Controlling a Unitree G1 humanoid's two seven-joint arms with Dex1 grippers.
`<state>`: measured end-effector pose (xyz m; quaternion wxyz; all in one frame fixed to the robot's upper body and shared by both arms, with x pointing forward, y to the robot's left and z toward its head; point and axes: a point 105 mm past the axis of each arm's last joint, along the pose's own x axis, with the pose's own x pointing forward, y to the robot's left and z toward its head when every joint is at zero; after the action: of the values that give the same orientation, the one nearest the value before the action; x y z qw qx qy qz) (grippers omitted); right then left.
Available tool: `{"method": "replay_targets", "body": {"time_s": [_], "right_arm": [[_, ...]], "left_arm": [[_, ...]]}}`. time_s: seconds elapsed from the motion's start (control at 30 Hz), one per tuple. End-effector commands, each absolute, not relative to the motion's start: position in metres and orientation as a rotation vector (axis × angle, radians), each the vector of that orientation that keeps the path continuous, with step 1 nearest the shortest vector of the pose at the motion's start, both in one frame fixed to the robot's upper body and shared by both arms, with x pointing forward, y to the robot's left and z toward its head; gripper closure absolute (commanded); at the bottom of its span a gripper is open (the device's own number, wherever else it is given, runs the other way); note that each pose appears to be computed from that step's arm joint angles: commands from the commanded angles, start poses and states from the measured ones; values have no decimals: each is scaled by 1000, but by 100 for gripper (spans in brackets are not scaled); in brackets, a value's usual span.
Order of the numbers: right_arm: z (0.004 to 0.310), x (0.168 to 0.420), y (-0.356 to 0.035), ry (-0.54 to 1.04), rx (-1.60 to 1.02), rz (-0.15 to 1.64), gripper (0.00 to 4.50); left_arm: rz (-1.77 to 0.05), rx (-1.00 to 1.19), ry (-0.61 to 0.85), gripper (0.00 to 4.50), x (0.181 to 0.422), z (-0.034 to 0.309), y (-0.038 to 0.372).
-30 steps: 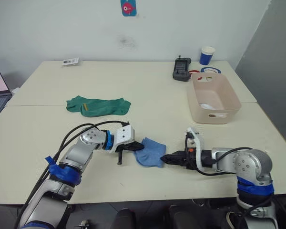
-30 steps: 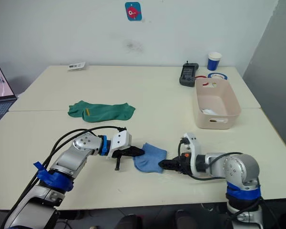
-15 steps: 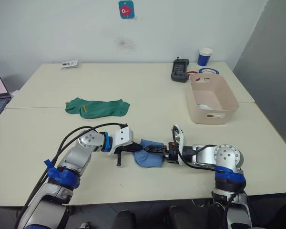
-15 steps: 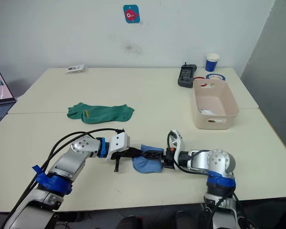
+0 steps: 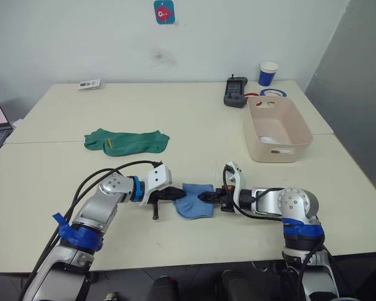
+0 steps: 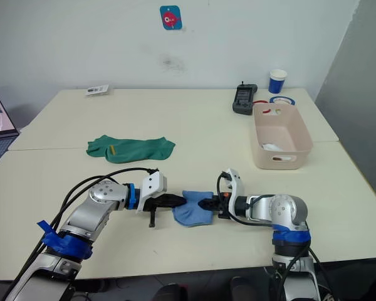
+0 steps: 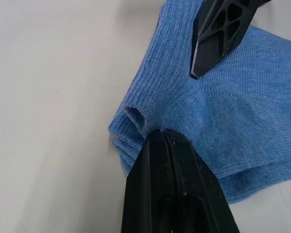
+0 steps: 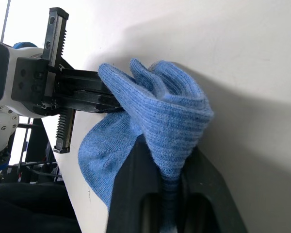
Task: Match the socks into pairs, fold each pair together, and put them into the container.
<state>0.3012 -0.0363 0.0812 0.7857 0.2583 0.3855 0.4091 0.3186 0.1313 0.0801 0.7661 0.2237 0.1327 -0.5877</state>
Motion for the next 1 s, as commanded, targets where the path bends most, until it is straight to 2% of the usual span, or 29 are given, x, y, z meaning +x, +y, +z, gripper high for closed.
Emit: {"method": "replay_targets", "body": {"time_s": [0.03,0.17,0.33,0.47,0.57,0.67,0.87,1.0], "right_arm": [[91,300,-40,762,521,914,450],[101,301,-48,693,498,913,450],[135,300,-65,534,415,902,450],[167,295,-77,400,380,895,450],[186,293,-86,313,289,876,450],[214,306,-105,216,259,816,450],[273,349,-161,17,60,569,450],[286,385,-199,-79,-256,381,450]], "left_arm": [[-1275,424,238,412,318,96,131],[-1303,381,155,300,308,125,130],[-1332,334,66,146,286,176,129],[-1297,303,-1,10,283,208,121],[-1277,290,-47,4,289,226,110],[-1245,295,-98,4,301,244,95],[-1180,306,-212,4,326,270,67],[-1140,309,-258,4,344,267,47]]}}
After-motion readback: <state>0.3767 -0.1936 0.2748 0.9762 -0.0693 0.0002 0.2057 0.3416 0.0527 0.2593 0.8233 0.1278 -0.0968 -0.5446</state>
